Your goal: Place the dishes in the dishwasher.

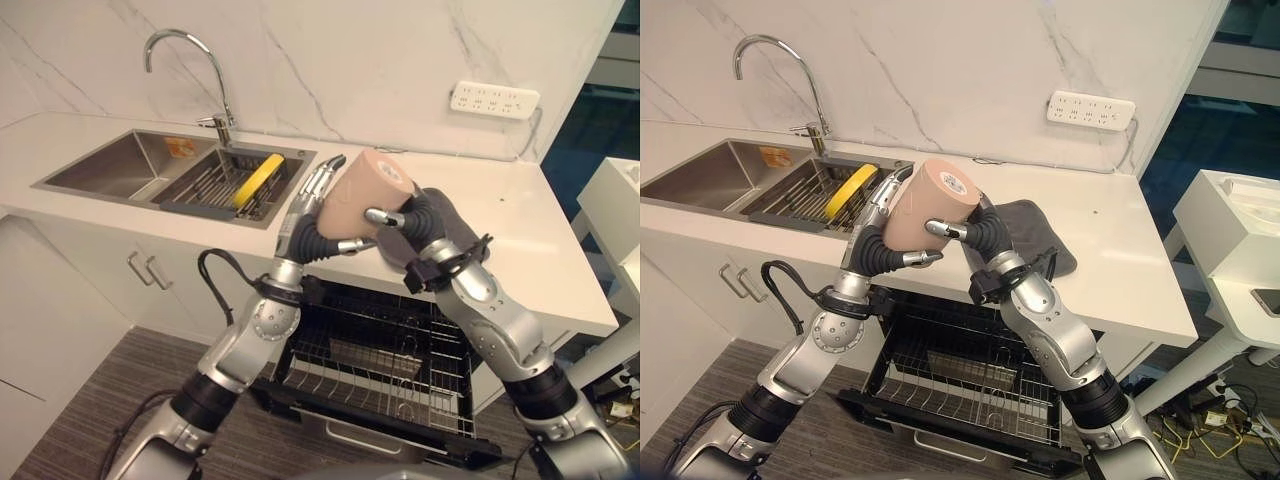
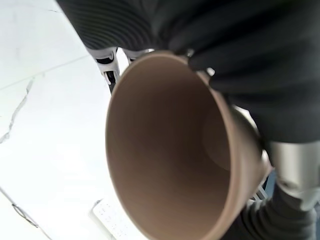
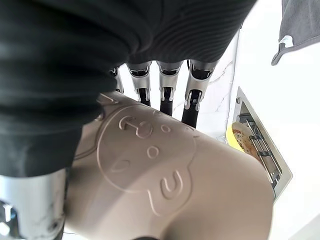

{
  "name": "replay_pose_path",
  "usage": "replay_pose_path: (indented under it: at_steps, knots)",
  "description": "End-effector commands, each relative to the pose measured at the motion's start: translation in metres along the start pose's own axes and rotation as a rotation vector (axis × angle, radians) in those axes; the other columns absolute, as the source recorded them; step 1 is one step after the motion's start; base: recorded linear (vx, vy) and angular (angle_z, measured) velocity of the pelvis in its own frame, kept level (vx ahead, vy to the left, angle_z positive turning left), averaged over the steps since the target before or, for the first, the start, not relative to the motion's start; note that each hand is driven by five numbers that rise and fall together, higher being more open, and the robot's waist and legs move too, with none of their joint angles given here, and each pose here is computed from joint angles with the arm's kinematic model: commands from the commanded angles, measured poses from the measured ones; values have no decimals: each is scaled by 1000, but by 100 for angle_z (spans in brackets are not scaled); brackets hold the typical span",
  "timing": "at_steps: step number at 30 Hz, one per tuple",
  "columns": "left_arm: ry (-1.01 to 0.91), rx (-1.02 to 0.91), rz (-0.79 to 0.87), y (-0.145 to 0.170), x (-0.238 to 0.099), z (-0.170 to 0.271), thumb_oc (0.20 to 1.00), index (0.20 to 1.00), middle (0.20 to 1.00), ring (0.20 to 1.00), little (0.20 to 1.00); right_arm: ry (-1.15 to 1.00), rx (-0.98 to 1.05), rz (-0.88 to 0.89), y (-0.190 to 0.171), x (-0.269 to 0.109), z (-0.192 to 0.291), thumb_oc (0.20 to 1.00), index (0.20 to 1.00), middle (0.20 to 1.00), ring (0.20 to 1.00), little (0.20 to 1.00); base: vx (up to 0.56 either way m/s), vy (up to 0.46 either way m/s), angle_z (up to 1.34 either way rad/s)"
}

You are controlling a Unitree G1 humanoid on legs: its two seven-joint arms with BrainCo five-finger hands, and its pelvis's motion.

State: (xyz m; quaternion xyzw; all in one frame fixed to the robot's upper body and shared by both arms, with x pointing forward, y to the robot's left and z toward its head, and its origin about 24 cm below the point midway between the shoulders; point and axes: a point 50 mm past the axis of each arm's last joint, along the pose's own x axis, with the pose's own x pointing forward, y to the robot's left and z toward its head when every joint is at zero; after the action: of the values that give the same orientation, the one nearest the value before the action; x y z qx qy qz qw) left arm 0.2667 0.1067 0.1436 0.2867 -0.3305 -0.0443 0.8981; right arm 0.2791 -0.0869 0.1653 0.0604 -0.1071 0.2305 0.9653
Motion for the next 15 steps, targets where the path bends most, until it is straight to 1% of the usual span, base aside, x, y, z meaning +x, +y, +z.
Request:
replay_pose_path:
  at_steps: [1, 3, 7, 15]
  knots:
    - [-99, -10, 82, 19, 26, 15, 1000, 1000, 1000, 1000, 1000, -286, -35, 19, 3, 14, 56, 200, 200, 200, 200, 200, 0, 0, 0]
    - [-91, -21, 87, 20, 25, 14, 1000, 1000, 1000, 1000, 1000, -287, -32, 1, 0, 13, 56, 200, 200, 200, 200, 200, 0, 0, 0]
    - [-66, -61, 105, 28, 19, 11, 1000, 1000, 1000, 1000, 1000, -312, -32, -88, -18, 4, 58, 200, 200, 200, 200, 200, 0, 0, 0]
    - [-7, -52, 123, 40, 5, -1, 1000, 1000, 1000, 1000, 1000, -345, -71, -231, -47, -11, 59, 200, 200, 200, 200, 200, -5, 1, 0]
